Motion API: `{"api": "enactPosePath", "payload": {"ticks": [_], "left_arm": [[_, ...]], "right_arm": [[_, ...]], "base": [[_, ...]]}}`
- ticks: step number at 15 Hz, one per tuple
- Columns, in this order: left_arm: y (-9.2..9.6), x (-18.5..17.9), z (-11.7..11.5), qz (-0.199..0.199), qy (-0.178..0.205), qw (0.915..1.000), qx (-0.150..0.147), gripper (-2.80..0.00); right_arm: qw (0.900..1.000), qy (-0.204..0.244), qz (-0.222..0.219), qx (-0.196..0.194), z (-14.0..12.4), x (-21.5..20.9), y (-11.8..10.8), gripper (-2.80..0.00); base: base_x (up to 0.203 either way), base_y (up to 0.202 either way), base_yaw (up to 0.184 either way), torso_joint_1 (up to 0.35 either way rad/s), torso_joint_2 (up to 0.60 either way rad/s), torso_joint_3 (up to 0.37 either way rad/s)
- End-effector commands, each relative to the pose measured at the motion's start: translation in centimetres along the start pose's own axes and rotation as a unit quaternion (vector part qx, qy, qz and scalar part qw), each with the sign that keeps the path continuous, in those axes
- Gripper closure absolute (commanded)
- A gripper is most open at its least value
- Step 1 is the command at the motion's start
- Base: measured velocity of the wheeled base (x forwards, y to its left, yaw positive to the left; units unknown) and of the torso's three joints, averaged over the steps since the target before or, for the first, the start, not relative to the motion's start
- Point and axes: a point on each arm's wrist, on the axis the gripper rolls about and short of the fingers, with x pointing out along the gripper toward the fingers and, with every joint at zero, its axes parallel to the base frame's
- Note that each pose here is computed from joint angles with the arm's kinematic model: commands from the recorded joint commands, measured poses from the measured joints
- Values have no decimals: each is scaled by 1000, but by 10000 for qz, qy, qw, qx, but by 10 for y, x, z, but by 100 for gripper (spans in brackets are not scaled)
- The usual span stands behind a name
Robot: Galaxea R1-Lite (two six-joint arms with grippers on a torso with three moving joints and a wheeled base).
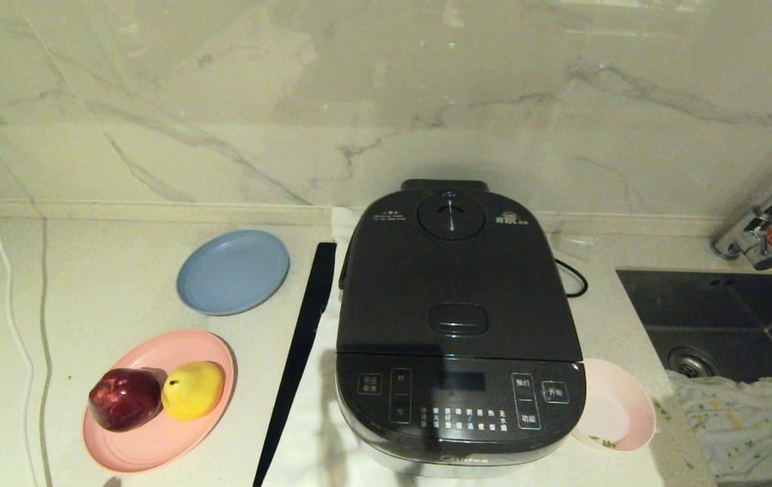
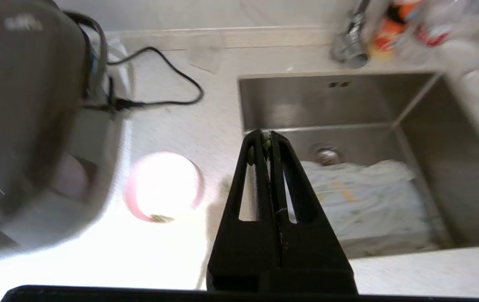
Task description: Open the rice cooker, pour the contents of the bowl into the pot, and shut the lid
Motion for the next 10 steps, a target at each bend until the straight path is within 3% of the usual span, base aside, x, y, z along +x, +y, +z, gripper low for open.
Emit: {"api": "enactPosePath", "payload": {"ticks": [1, 3, 6, 8, 10], "left_arm": [[0, 0, -1, -2, 20, 10000, -5, 0], [0, 0, -1, -2, 20, 10000, -2, 0], [0, 0, -1, -2, 20, 10000, 2, 0], [0, 0, -1, -3, 20, 10000, 10, 0], [0, 0, -1, -1, 20, 10000, -5, 0]], "right_arm": [[9989, -405, 24, -237, -44, -27, -6, 0], [9987, -181, 108, -468, -87, -22, -6, 0], [9986, 26, 224, -471, -133, 4, -4, 0], [9960, -140, 762, -450, -148, 12, -1, 0], [9949, 180, 841, -520, -155, 12, -1, 0]], "base": [[0, 0, 0, 0, 0, 0], [0, 0, 0, 0, 0, 0], [0, 0, 0, 0, 0, 0], [0, 0, 0, 0, 0, 0], [0, 0, 0, 0, 0, 0]]}}
